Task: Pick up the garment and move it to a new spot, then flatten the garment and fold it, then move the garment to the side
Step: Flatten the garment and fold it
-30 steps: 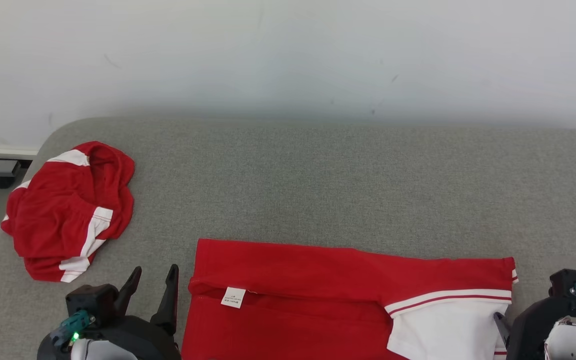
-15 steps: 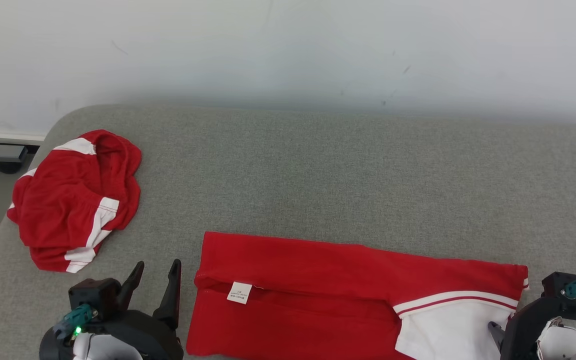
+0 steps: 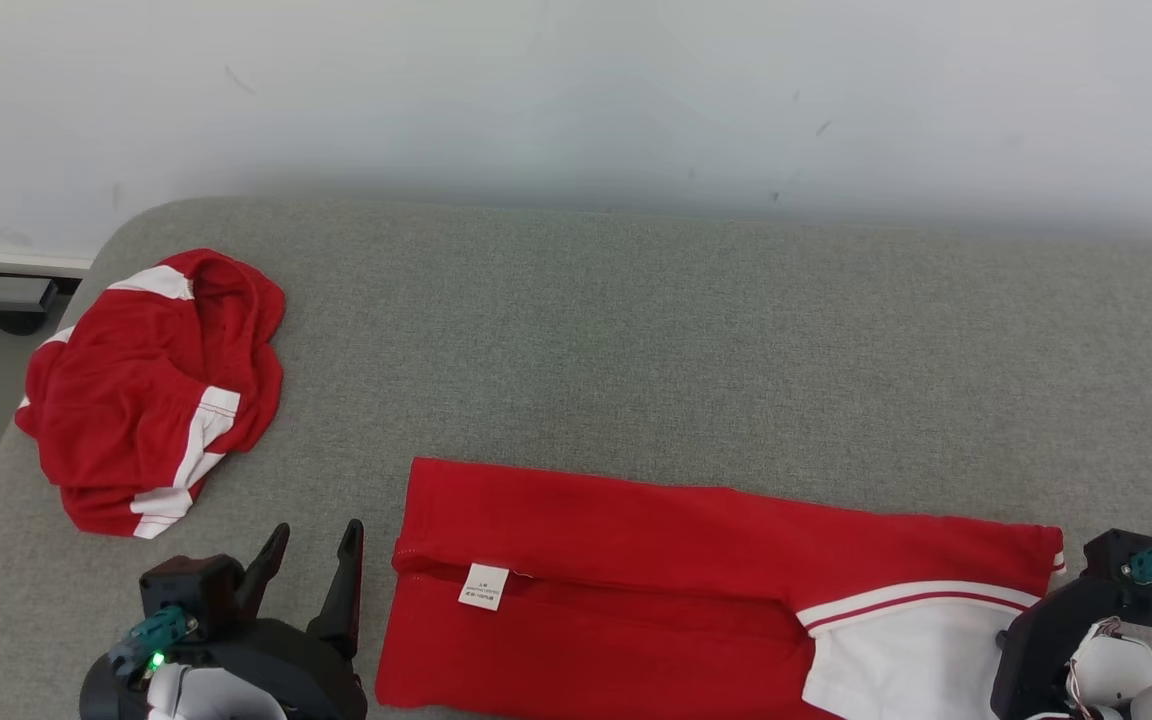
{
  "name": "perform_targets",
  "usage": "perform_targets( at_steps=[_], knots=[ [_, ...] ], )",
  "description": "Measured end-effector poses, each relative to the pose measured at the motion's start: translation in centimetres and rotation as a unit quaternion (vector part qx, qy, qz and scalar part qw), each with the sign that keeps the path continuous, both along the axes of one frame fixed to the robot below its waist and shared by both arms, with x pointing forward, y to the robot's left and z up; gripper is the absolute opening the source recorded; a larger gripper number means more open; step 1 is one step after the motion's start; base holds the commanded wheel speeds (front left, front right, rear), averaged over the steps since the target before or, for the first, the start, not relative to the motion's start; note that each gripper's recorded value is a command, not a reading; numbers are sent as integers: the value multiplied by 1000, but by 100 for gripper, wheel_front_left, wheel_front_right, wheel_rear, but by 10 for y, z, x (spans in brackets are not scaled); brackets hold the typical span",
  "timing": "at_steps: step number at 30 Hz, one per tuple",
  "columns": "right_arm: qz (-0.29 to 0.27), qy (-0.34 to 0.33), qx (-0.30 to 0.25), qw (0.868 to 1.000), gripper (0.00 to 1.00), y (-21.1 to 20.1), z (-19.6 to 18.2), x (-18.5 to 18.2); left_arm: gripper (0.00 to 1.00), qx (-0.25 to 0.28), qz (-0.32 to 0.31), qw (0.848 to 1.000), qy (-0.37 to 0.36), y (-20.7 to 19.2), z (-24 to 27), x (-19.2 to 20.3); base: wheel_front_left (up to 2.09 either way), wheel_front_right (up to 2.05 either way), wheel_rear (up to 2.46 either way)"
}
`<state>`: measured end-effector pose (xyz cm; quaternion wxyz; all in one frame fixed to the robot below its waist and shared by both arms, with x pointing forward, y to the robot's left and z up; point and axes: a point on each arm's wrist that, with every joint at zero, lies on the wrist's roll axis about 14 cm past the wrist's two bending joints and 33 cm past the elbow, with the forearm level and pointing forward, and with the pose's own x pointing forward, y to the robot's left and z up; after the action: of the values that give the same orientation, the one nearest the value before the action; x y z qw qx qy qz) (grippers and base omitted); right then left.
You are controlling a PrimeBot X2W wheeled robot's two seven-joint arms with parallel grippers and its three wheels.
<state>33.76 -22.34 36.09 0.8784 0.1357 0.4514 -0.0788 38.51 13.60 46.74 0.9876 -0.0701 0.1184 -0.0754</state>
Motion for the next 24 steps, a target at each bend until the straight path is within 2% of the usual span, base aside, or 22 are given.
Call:
perform_targets(
  at_steps=[9,19,24],
  knots=[
    [-28,-18,4,999,0,-13,7,5,100,2,1,1000,1,1,-1,-1,0,0,0],
    [-141,-45,-48,988,0,-112,31,-12,100,3,-5,1000,-6,-3,4,-2,0,0,0],
    [-154,-52,-71,984,0,-134,40,-18,100,3,-8,1000,-4,-4,3,-3,0,0,0]
  ],
)
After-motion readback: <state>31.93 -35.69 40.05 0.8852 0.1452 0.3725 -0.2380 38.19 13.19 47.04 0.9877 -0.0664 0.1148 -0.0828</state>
